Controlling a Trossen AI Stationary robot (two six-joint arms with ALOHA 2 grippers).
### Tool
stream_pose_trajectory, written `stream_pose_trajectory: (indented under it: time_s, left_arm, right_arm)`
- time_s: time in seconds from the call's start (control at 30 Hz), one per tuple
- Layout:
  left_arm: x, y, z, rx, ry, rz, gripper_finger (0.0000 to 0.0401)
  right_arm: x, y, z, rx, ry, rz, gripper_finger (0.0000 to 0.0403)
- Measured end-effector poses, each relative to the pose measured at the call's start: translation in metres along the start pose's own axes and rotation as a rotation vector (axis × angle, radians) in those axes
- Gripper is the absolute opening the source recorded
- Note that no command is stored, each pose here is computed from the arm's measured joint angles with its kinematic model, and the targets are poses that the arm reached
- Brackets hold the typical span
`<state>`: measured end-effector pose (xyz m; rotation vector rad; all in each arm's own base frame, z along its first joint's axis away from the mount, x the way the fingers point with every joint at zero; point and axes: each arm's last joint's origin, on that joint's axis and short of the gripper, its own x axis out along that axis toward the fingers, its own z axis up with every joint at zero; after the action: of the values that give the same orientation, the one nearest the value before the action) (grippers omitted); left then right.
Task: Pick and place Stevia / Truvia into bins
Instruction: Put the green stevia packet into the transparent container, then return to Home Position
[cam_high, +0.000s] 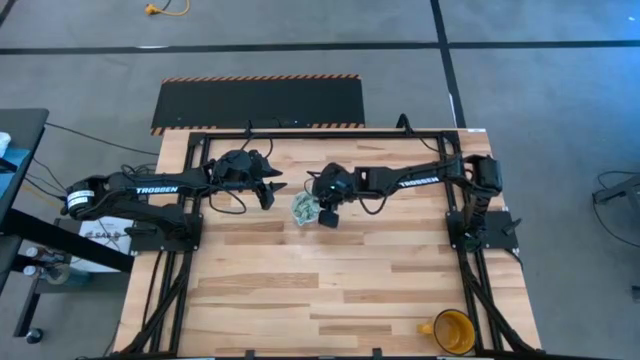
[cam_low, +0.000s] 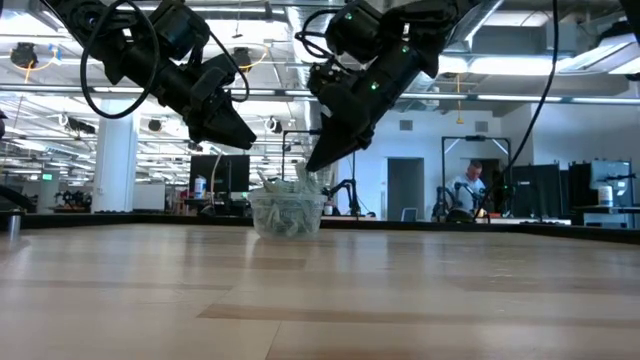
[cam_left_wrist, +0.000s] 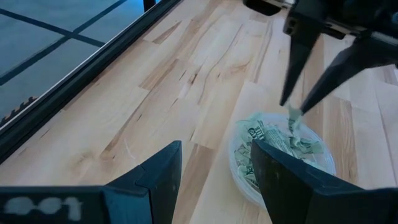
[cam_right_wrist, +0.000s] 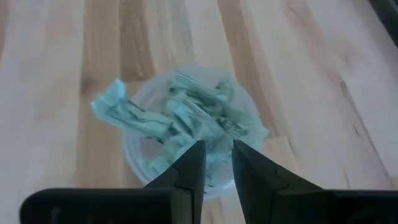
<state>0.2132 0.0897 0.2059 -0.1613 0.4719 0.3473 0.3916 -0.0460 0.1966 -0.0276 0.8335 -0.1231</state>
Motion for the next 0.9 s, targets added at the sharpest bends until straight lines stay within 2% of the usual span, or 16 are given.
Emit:
stream_pose_trajectory:
  time_s: [0.23,0.6,0.77,0.9]
  left_arm:
    - [0.0,0.0,0.0,0.0,0.001,0.0,0.0183]
    - [0.0,0.0,0.0,0.0,0.001,0.0,0.0183]
    - [0.0,0.0,0.0,0.0,0.004,0.0,0.0183]
    - [0.0,0.0,0.0,0.006,0.004,0.0,0.0183]
  right_arm:
    - [0.001,-0.003,-0.001,0.004,0.005,0.007,0.0082]
    - [-0.001,-0.005,0.0,-0.001,0.0,0.002,0.0157]
    - [-0.02,-0.011,0.008,-0.03,-0.041,-0.043,0.0159]
    - [-0.047,-0.014,0.012,-0.038,-0.04,-0.07,0.0141]
